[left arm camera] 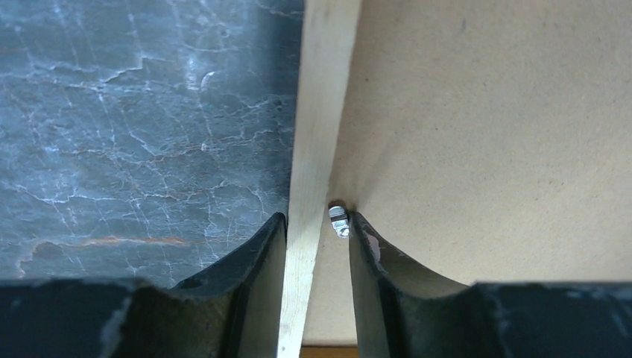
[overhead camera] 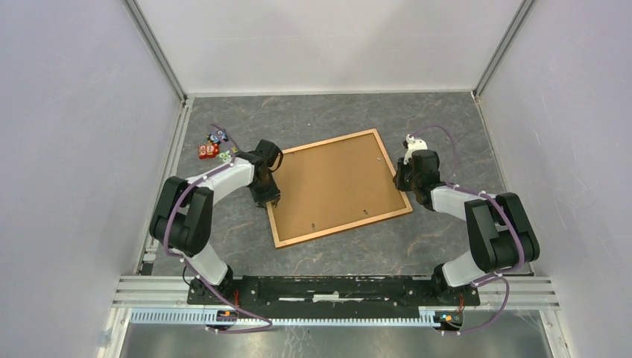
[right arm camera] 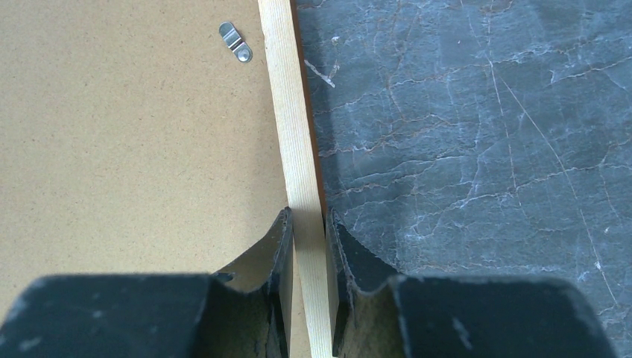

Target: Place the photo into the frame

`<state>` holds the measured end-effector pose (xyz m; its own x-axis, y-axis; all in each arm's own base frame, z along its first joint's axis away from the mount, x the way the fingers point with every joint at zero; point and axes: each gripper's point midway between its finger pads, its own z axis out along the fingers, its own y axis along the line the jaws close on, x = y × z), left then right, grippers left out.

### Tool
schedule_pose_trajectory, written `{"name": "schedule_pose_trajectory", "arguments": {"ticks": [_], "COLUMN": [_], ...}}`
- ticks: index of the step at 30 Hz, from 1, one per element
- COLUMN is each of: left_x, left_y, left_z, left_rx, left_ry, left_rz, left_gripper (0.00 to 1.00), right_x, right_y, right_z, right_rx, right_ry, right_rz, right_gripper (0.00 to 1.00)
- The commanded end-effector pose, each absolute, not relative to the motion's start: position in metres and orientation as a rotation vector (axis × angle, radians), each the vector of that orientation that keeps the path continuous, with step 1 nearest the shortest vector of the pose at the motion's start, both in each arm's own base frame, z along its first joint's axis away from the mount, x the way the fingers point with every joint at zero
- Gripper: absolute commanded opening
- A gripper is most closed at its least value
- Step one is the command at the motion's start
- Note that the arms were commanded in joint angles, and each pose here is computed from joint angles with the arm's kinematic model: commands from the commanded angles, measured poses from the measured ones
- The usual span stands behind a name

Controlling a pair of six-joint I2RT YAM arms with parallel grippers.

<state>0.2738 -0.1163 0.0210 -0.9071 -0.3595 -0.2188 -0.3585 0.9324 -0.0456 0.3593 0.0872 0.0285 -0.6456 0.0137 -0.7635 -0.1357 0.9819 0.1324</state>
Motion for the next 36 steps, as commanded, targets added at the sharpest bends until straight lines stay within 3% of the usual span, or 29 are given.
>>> {"name": "schedule_pose_trajectory", "arguments": {"ticks": [1, 2, 15, 21, 22, 23, 24, 25, 26, 31, 36], "left_x": [0.289, 0.285, 0.255, 0.270, 0.274, 0.275, 0.274, 0.271, 0.270, 0.287, 0.344], "left_y": [-0.101, -0.099, -0.104, -0.104, -0.099, -0.094, -0.090, -0.087, -0.085, -0.107, -0.139], "left_z": [0.002, 0.002, 0.006, 0.025, 0.032, 0.036, 0.040, 0.042, 0.042, 0.038, 0.044], "left_rx": [-0.837, -0.889, -1.316, -1.190, -1.119, -1.064, -1.032, -1.005, -0.986, -0.885, -0.606], "left_ry": [2.694, 2.686, 2.579, 2.515, 2.512, 2.518, 2.525, 2.529, 2.534, 2.550, 2.589], "left_rz": [0.080, 0.092, 0.014, -0.086, -0.058, -0.024, 0.005, 0.025, 0.025, -0.128, -0.234], "left_gripper": [0.06, 0.02, 0.02, 0.02, 0.11, 0.27, 0.55, 0.75, 0.85, 0.87, 0.89], "right_x": [0.354, 0.355, 0.354, 0.354, 0.354, 0.354, 0.354, 0.354, 0.354, 0.353, 0.346], "right_y": [0.103, 0.103, 0.104, 0.105, 0.106, 0.106, 0.105, 0.104, 0.103, 0.100, 0.097], "right_z": [0.026, 0.027, 0.026, 0.026, 0.026, 0.025, 0.025, 0.025, 0.026, 0.029, 0.028], "right_rx": [-0.113, -0.112, -0.108, -0.106, -0.105, -0.102, -0.095, -0.090, -0.080, -0.048, 0.030], "right_ry": [2.267, 2.265, 2.270, 2.270, 2.269, 2.272, 2.272, 2.272, 2.270, 2.255, 2.265], "right_rz": [0.320, 0.321, 0.326, 0.337, 0.340, 0.340, 0.339, 0.334, 0.330, 0.315, 0.328], "right_gripper": [0.00, 0.00, 0.00, 0.00, 0.00, 0.00, 0.00, 0.00, 0.00, 0.00, 0.00]}}
